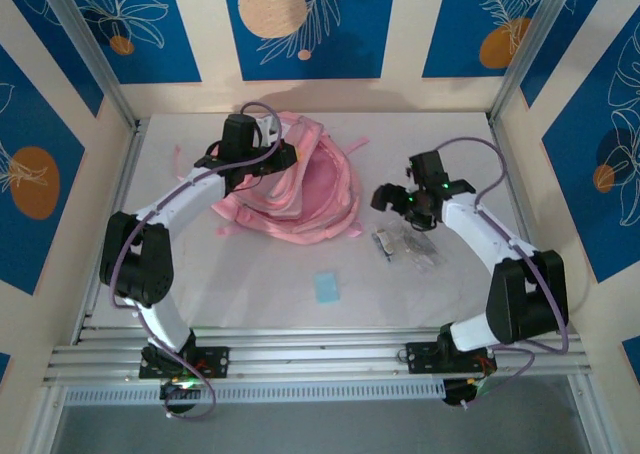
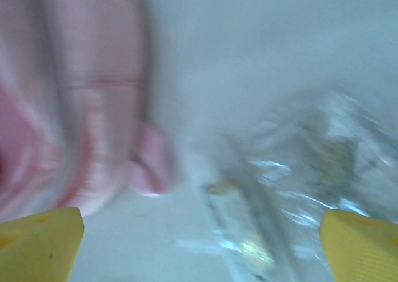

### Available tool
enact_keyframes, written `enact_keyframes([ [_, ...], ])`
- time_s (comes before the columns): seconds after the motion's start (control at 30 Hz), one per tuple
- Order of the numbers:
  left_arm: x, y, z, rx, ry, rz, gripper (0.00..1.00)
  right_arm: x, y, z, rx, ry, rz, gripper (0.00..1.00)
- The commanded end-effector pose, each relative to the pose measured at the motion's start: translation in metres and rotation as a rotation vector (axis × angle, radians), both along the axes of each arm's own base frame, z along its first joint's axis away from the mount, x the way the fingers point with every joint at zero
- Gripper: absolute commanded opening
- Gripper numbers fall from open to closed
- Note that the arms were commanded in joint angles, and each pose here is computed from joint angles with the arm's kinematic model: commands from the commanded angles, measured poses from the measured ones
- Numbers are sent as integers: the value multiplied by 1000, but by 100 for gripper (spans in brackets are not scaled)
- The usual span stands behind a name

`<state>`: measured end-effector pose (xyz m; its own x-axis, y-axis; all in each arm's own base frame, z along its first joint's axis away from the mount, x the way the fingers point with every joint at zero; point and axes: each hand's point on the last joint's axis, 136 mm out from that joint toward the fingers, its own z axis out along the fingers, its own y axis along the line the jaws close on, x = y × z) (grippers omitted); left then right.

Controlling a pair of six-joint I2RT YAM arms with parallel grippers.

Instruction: Pack the student bag

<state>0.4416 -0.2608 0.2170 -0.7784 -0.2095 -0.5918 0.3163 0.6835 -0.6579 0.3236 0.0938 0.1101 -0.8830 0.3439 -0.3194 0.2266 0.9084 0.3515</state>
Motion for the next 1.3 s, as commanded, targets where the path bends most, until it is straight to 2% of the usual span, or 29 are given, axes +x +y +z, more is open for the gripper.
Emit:
enact_keyframes([
  [0.0, -7, -4, 31, -65, -69, -32, 0, -29, -41, -21, -83, 82, -118, 100],
  [0.2, -13, -4, 28, -72, -57, -39, 0, -21, -66, -35, 41, 33, -164, 99],
  [0.4, -21, 1, 22, -68, -46, -23, 0, 3, -95, -45, -6, -1, -192, 99],
  [0.57, -21, 0, 20, -71, -38, -27, 0, 5, -93, -64, 59, 58, -211, 100],
  [0.73, -20, -3, 21, -84, -34, -36, 0, -11, -78, -72, 144, 144, -239, 100],
  [0.97, -19, -5, 21, -94, -33, -45, 0, -57, -36, -73, 203, 235, -217, 99],
  [1.1, -19, -6, 20, -103, -32, -45, 0, -75, -17, -72, 185, 262, -180, 97],
  [1.27, -22, -6, 22, -107, -33, -50, 0, -82, -41, -74, 19, 255, -197, 92],
])
